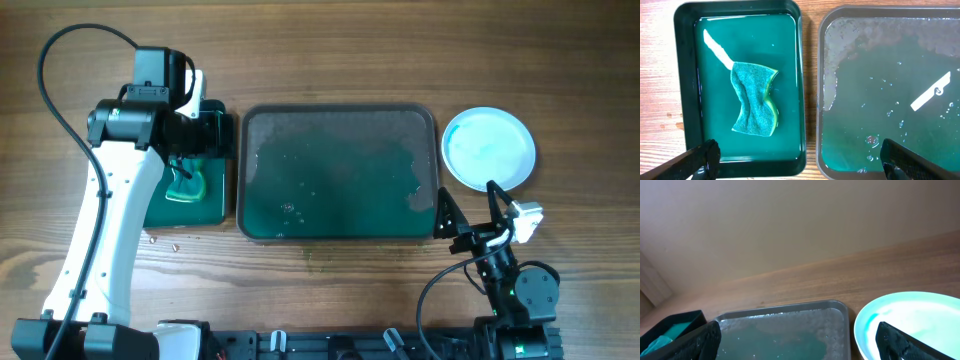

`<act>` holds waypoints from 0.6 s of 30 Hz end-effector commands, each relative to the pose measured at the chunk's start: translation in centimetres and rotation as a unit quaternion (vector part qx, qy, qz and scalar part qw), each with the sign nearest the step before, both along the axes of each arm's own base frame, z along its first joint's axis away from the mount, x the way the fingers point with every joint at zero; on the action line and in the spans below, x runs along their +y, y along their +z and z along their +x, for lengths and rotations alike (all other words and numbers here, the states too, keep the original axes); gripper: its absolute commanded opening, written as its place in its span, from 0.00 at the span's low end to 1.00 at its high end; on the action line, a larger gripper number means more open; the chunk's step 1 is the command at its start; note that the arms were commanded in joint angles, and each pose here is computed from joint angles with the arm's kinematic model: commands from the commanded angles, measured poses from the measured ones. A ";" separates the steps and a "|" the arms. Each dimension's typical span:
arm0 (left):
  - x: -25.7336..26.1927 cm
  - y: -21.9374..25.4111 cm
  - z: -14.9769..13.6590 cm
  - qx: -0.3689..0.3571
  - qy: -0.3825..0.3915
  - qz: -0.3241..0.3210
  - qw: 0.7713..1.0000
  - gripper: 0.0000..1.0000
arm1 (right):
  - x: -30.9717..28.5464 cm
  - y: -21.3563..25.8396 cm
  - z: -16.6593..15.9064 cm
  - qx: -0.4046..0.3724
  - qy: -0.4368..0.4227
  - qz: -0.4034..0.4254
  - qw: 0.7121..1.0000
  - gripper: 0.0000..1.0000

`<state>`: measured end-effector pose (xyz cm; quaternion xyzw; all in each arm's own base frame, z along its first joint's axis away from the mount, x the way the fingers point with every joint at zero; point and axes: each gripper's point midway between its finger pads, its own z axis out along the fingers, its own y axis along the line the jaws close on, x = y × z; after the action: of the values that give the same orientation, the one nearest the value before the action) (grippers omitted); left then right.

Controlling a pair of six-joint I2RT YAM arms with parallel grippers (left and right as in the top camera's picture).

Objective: Clean dirty plates on tray and stack at the side

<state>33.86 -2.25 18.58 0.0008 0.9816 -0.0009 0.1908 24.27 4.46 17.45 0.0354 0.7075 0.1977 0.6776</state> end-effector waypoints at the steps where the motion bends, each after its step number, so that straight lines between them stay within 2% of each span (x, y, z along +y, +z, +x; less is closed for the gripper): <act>1: -0.2 0.6 0.1 -0.010 0.002 -0.007 1.000 1.00 | -0.2 0.3 0.0 -0.007 -0.006 0.006 1.000 1.00; 6: -0.2 0.6 0.1 -0.010 0.002 -0.007 1.000 1.00 | -0.2 0.3 0.0 -0.007 -0.006 0.006 1.000 1.00; 10: -0.2 2.4 -0.6 -0.035 0.001 -0.009 0.999 1.00 | -0.2 0.3 0.0 -0.007 -0.006 0.006 1.000 1.00; 15: -0.1 9.1 -1.7 -0.168 0.000 -0.022 0.985 1.00 | -0.2 0.3 0.0 -0.007 -0.006 0.006 1.000 1.00; 18: -0.4 11.9 -2.6 -0.271 -0.009 -0.051 0.961 1.00 | -0.2 0.3 0.0 -0.007 -0.006 0.006 1.000 1.00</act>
<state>33.08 -2.27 28.48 -0.0014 0.9234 -0.0197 0.3834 24.27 4.46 17.45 0.0366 0.7074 0.1988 0.6773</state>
